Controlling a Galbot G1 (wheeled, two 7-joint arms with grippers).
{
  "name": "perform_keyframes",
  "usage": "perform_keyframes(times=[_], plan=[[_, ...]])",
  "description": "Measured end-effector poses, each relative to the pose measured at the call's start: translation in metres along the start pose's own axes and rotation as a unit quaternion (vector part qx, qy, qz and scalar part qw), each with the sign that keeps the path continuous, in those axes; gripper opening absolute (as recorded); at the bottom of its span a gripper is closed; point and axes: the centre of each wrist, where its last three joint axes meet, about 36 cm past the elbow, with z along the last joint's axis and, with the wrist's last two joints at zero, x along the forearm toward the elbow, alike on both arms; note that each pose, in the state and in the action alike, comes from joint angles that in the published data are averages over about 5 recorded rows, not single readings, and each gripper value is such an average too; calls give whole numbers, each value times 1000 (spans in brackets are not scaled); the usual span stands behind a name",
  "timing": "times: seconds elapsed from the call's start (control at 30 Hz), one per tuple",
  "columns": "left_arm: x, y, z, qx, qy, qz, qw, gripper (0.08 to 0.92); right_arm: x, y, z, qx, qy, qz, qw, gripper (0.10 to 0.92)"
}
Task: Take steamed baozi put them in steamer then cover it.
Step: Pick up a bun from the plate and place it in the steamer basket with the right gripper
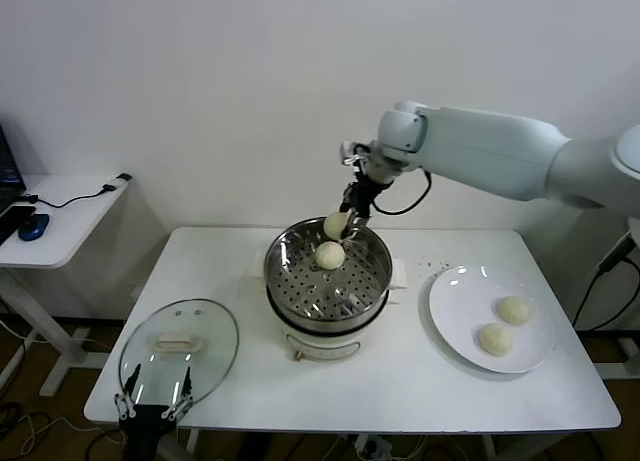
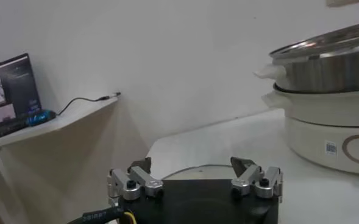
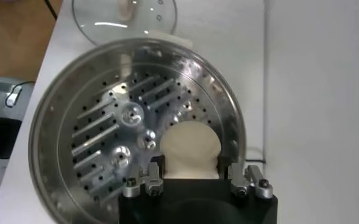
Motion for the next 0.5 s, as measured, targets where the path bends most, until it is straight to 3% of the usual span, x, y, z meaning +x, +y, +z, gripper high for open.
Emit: perform_keyframes(times=[0.5], plan=[[-1, 3, 4, 2, 1, 3, 1000, 823, -90, 25, -50, 6, 30, -37, 999, 579]])
